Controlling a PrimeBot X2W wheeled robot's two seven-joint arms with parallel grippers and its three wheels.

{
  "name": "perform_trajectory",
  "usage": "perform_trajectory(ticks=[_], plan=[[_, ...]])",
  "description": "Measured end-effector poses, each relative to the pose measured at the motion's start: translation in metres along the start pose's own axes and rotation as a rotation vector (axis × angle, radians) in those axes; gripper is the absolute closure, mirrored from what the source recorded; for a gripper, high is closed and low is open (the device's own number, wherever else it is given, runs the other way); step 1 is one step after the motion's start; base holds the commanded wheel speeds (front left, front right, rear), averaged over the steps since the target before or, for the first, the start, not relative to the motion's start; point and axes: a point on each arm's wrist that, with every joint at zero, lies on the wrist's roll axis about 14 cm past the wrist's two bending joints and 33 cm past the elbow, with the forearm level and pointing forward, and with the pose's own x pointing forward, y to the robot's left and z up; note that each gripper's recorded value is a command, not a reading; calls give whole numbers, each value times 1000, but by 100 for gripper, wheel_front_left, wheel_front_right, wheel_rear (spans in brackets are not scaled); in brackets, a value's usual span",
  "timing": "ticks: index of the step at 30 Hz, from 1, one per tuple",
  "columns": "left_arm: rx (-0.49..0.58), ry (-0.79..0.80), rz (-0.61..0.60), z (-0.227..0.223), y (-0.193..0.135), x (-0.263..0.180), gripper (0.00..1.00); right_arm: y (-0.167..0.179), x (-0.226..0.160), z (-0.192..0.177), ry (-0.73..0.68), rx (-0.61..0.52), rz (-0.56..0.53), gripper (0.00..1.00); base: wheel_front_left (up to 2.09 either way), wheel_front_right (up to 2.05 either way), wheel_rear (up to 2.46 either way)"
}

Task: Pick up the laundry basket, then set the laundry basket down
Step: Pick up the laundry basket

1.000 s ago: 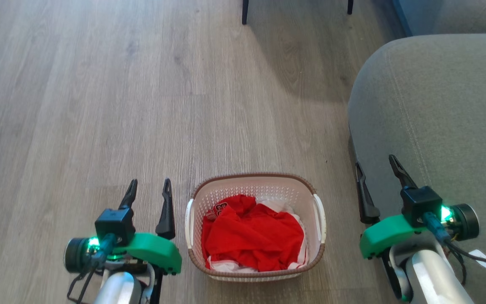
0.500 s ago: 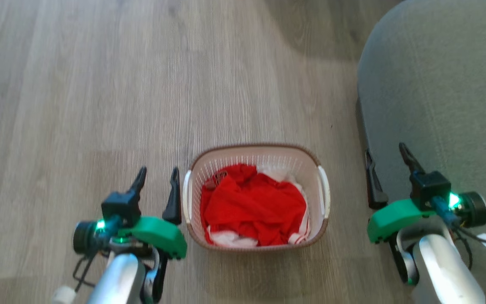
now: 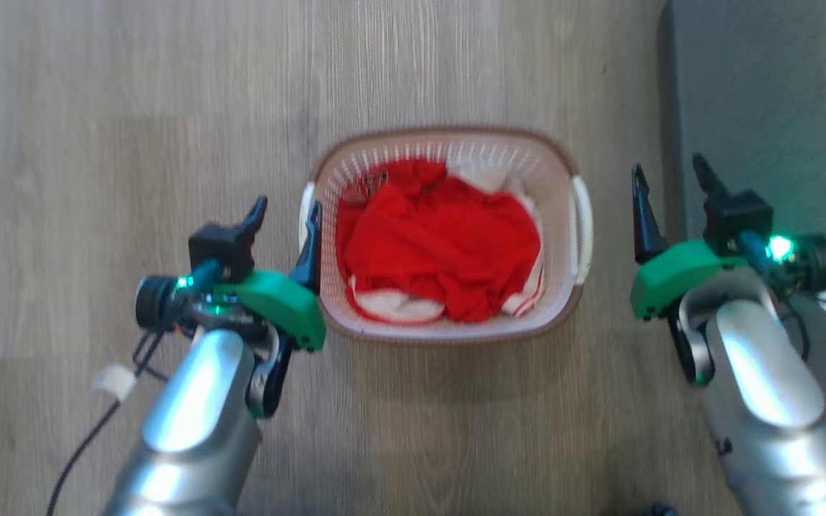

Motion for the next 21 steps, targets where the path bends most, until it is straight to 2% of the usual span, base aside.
perform_trajectory(ticks=[3,12,21], plan=[[7,72,6,-24,8,16,0,-3,16,-27,68,-21,18,0,0,0,0],[-8,292,-15,-98,21,48,0,-4,45,-113,270,23,33,0,0,0,0],[-2,413,-30,-138,28,57,0,8,57,-162,398,113,54,0,0,0,0]])
